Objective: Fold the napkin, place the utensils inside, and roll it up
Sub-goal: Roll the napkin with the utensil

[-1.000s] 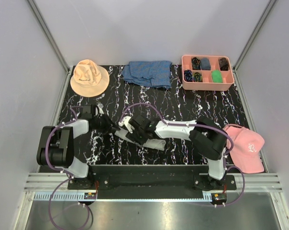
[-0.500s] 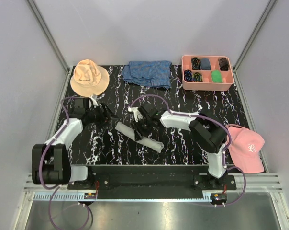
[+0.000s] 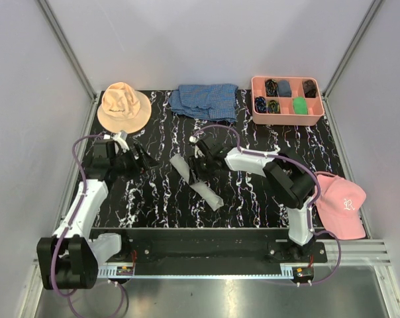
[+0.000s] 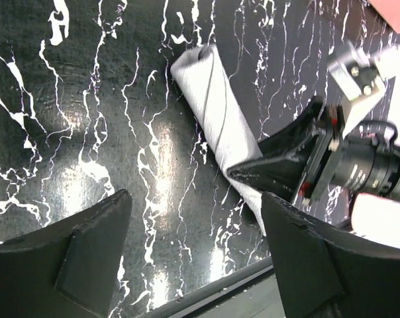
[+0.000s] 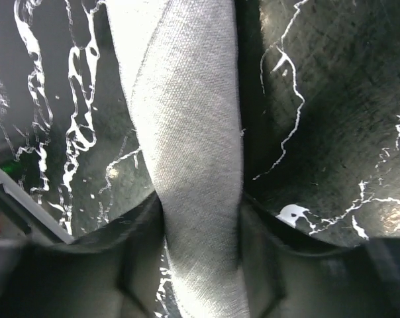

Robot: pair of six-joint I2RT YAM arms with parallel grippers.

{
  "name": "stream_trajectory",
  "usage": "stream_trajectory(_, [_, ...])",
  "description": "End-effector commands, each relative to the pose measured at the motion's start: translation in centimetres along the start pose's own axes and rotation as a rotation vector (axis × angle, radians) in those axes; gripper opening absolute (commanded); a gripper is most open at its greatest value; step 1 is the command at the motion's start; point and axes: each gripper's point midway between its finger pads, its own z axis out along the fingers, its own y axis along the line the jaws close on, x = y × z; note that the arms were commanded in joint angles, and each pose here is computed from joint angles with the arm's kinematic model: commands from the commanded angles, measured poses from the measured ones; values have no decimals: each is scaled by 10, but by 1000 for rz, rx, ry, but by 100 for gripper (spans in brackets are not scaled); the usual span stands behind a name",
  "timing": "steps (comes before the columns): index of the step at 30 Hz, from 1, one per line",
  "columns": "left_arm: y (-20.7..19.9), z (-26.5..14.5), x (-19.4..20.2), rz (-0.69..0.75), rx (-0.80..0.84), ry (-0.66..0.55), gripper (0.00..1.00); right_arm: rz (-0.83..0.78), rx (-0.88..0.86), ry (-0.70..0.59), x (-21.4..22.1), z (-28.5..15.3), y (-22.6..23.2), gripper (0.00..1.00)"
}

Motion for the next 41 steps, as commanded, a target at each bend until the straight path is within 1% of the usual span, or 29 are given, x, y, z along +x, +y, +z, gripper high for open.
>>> stream_trajectory(1, [-1, -7, 0, 57, 10, -34, 83, 42, 154, 30, 11, 4, -34, 58])
stream_trajectory(4, [-5, -10, -1, 68, 27, -40, 85, 13, 112, 18, 5, -4, -24, 68])
stream_trajectory(5, [-6, -11, -1, 72, 30, -45, 86, 2, 97, 10, 2, -7, -20, 70])
stream_trajectory(9, [-11, -19, -5, 101, 42, -81, 96, -25, 66, -52, -14, -31, -5, 76])
stream_trajectory(11, [-12, -22, -6, 112, 44, -94, 99, -47, 50, -103, -25, -51, 6, 79])
stream_trajectory(13, [-15, -27, -8, 127, 46, -116, 99, -72, 30, -162, -38, -74, 18, 85])
stream_trajectory(14, [-16, -29, -8, 135, 49, -123, 99, -87, 15, -195, -44, -89, 27, 91])
stream_trajectory(17, [-18, -34, -8, 150, 49, -140, 99, -112, -3, -246, -52, -113, 37, 93])
stream_trajectory(18, [-18, -35, -8, 153, 49, -143, 99, -125, -8, -281, -56, -128, 42, 93])
stream_trajectory(20, [-22, -40, -8, 173, 59, -158, 99, -124, 43, -324, -56, -140, 33, 95])
stream_trajectory(21, [-24, -43, -7, 182, 70, -164, 99, -128, 52, -375, -60, -158, 35, 95])
stream_trajectory(22, [-26, -46, -8, 194, 77, -176, 99, -121, 97, -411, -63, -166, 26, 96])
stream_trajectory(23, [-31, -53, -9, 214, 94, -205, 99, -109, 125, -412, -56, -168, 16, 97])
stream_trajectory(24, [-33, -57, -11, 226, 94, -228, 99, -94, 139, -461, -59, -185, 9, 98])
stream_trajectory(25, [-34, -60, -12, 233, 94, -247, 99, -75, 144, -488, -61, -192, 2, 98])
stream_trajectory(26, [-37, -67, -14, 250, 98, -280, 99, -53, 158, -475, -48, -188, -12, 98])
stream_trajectory(27, [-39, -70, -14, 261, 100, -296, 99, -43, 145, -520, -48, -202, -14, 99])
stream_trajectory(28, [-40, -73, -16, 271, 104, -314, 99, 4, 117, -568, -55, -211, -26, 100])
stream_trajectory(29, [-42, -77, -16, 282, 112, -340, 99, 40, 114, -556, -42, -205, -39, 100])
stream_trajectory(31, [-43, -80, -19, 288, 110, -372, 99, 93, 106, -627, -46, -222, -55, 100])
stream_trajectory(35, [-47, -89, -20, 308, 125, -417, 99, 118, 135, -672, -41, -232, -70, 100])
stream_trajectory(41, [-48, -95, -22, 316, 125, -457, 99, 108, 143, -706, -45, -243, -71, 100])
